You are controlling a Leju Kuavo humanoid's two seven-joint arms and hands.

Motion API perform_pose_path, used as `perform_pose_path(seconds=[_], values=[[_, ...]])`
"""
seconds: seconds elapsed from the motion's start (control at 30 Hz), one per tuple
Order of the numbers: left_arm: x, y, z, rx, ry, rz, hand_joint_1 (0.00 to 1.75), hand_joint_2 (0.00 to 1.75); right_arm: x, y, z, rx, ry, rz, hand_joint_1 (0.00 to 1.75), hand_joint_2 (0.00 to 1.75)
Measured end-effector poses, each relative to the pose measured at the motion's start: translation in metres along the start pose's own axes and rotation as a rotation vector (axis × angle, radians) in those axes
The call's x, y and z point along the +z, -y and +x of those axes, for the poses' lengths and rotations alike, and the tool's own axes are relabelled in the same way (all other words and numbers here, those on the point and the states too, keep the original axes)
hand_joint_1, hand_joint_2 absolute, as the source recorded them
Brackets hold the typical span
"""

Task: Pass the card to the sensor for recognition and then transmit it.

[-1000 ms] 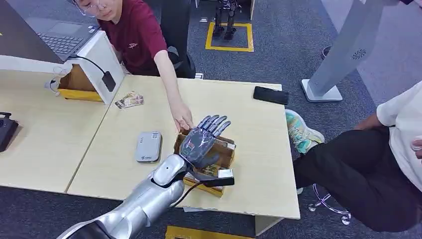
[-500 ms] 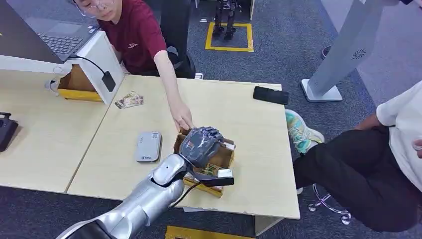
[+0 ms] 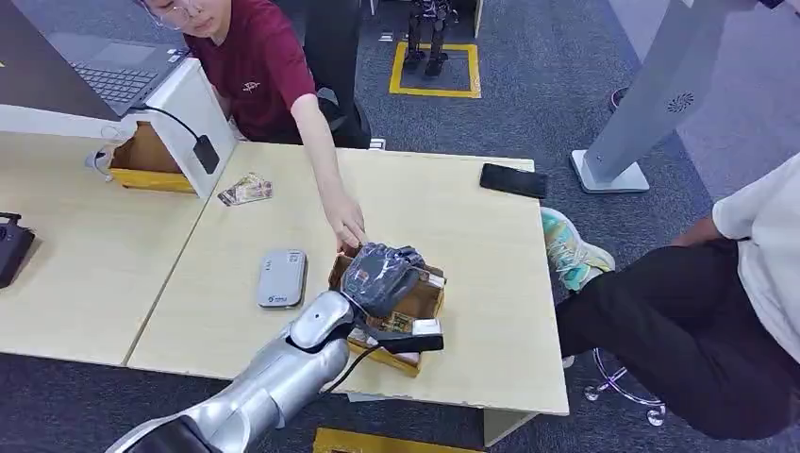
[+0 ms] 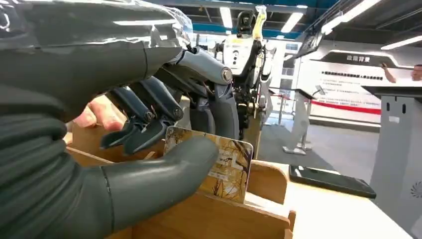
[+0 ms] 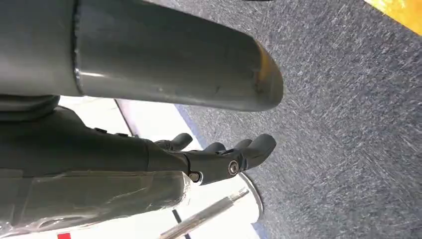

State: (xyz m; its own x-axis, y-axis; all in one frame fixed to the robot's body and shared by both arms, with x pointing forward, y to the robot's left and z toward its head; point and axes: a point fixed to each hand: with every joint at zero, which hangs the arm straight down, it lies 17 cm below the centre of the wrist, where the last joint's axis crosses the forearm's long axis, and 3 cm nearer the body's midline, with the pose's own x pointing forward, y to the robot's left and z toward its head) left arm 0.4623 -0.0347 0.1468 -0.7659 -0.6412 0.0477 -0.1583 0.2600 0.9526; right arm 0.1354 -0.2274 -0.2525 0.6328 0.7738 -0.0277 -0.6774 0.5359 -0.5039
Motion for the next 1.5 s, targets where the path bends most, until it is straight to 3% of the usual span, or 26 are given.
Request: perform_pose_path(seconds=[0.13,0.37,0.6,0.8,1.17,1.5], values=[[-0.011,-0.015,-0.010,0.026,0.007,-0.006,1.75,1.75,0.000,-0.001,0.000,-0.004,0.000,0.002,0.00,0.00],[-0.046,-0.088,-0.052,-0.067,0.016,0.044,1.75,1.75,0.000,-0.002,-0.001,-0.013,0.002,0.006,0.00,0.00],[-0.061,-0.134,-0.089,-0.135,-0.028,0.077,1.75,1.75,0.000,-0.003,-0.001,-0.012,0.001,0.016,0.00,0.00],[-0.067,-0.162,-0.134,-0.226,-0.145,0.113,1.75,1.75,0.001,-0.005,0.000,-0.008,0.006,0.025,0.00,0.00],[-0.057,-0.180,-0.216,-0.288,-0.390,0.052,1.75,1.75,0.002,-0.007,0.005,0.030,0.024,0.035,0.00,0.00],[-0.038,-0.194,-0.263,-0.345,-0.572,0.024,1.75,1.75,0.003,-0.007,0.009,0.062,0.034,0.036,0.00,0.00]])
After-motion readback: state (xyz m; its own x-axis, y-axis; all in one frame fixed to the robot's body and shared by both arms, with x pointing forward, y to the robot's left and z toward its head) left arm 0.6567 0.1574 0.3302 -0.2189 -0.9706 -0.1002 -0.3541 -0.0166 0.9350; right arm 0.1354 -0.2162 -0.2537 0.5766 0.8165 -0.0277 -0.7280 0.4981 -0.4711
